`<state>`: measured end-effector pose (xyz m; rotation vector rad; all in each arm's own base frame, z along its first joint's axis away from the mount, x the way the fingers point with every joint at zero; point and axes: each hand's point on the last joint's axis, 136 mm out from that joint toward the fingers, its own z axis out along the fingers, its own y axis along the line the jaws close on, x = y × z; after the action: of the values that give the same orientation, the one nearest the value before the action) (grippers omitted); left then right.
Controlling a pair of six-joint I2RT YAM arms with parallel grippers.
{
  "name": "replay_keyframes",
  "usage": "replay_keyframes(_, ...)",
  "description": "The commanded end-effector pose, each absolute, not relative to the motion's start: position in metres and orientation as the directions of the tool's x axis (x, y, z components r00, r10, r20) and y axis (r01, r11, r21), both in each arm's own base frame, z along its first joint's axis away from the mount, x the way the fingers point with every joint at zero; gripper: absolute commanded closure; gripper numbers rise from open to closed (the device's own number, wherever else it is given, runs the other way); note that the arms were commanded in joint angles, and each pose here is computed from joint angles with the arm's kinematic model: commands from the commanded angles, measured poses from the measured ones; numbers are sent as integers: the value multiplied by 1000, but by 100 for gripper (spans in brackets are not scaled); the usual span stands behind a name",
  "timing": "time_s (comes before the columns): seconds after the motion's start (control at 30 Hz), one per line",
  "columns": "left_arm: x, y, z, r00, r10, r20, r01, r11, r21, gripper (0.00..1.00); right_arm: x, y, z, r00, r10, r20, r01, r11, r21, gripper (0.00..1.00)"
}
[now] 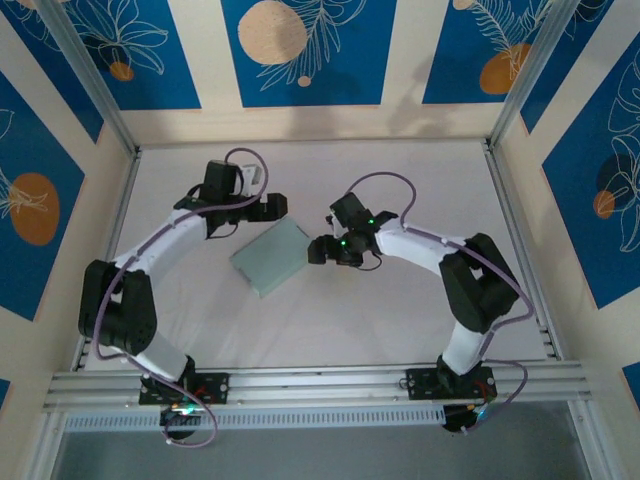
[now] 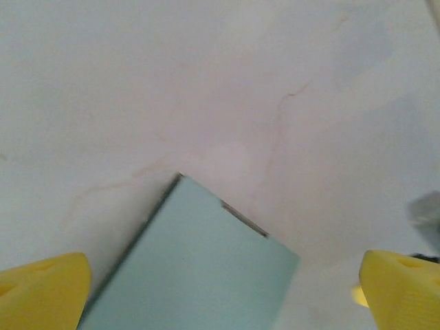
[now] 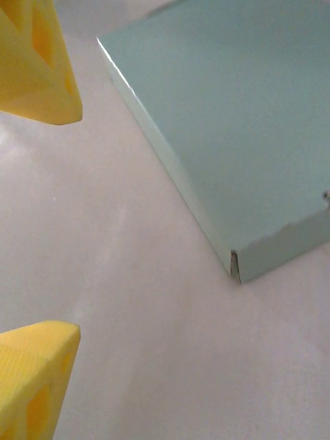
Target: Fold the paper box
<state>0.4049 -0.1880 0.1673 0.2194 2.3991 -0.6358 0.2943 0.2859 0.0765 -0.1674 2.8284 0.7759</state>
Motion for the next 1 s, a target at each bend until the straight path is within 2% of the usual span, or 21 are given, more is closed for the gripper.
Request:
replay_keyframes(0.0, 401, -173, 123, -830, 165, -534, 344, 903, -256, 0, 278, 303, 77, -990, 5, -140, -78, 811, 580, 29)
replay_keyframes(0.2, 416, -176, 100, -891, 8, -454, 233, 867, -441, 2, 273, 325, 70, -989, 133, -57, 70, 783, 618, 57)
replay_keyframes(0.3, 413, -184, 92, -913, -34, -407, 200, 831, -519, 9, 282, 327, 63, -984, 171, -45, 109, 789, 605, 63)
replay_keyframes(0.4, 404, -192, 86, -931, -88, -355, 152, 790, -594, 17, 294, 326, 51, -983, 181, -32, 131, 811, 570, 65)
replay_keyframes(0.67, 363, -188, 69, -945, -172, -279, 50, 766, -640, 25, 341, 325, 40, -990, 141, -5, 113, 814, 570, 62)
replay_keyframes(0.83, 335, -203, 85, -941, -223, -256, 27, 702, -712, 26, 372, 338, 54, -997, 65, -41, 28, 801, 598, 59)
replay_keyframes(0.97, 309, -230, 96, -940, -244, -238, 26, 644, -764, 24, 386, 365, 62, -998, -51, -23, -53, 752, 657, 54)
